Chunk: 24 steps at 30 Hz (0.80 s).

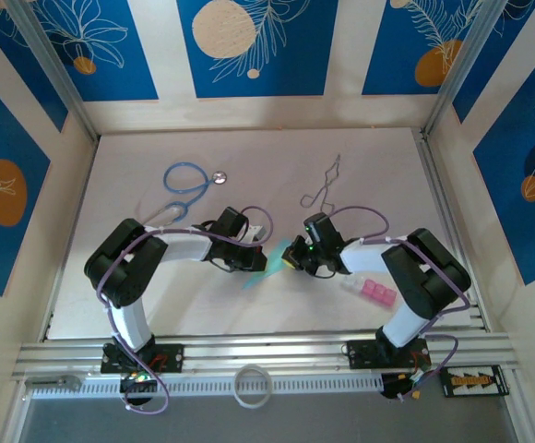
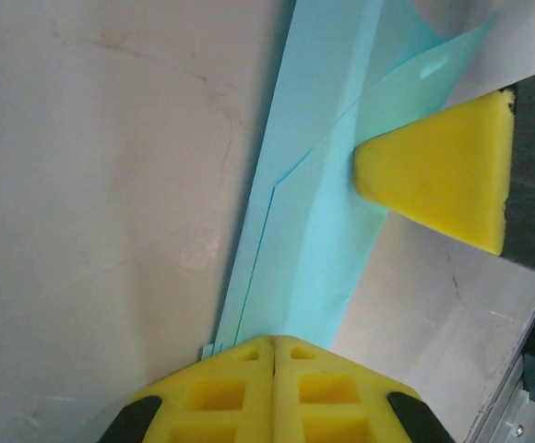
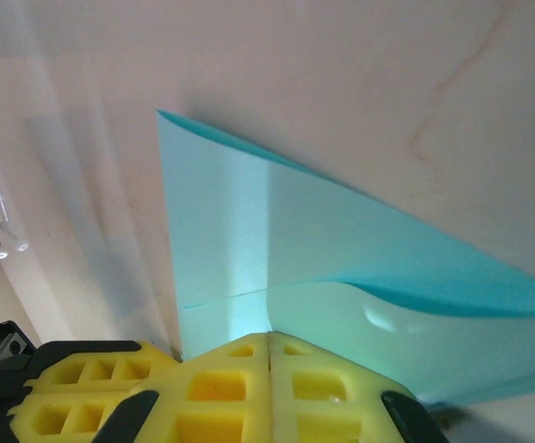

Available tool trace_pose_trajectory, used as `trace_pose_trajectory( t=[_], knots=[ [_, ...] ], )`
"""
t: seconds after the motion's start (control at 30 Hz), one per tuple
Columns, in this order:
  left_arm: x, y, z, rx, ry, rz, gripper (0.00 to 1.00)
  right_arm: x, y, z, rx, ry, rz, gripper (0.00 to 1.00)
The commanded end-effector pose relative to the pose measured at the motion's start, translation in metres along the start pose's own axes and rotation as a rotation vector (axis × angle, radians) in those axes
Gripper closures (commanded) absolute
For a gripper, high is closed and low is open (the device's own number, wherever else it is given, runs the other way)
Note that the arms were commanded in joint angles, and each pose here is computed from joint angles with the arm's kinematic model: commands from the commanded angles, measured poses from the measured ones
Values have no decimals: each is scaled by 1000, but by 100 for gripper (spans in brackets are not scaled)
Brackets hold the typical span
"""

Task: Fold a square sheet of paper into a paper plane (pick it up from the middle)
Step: Fold the wing for the fifth time at the center of the table.

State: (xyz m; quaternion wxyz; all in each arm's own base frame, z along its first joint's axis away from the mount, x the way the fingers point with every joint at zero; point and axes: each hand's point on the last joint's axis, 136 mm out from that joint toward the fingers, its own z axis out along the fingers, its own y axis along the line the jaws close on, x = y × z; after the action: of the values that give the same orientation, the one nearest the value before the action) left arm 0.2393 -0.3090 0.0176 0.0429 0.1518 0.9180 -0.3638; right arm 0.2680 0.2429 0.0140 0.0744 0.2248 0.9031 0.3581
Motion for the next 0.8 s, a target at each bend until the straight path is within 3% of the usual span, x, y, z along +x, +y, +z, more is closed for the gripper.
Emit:
trace_pose_trajectory(
  t=[0.0, 0.53, 0.77],
  knots=[
    [64, 45, 8, -136, 201, -130, 100, -10, -47, -6, 127, -68, 78, 96],
    [66, 44, 9, -122, 207, -123, 100, -35, -68, -33, 153, -164, 194, 95],
    [65, 42, 8, -116, 202, -124, 100, -37, -16, -45, 18, -179, 32, 93]
  ],
)
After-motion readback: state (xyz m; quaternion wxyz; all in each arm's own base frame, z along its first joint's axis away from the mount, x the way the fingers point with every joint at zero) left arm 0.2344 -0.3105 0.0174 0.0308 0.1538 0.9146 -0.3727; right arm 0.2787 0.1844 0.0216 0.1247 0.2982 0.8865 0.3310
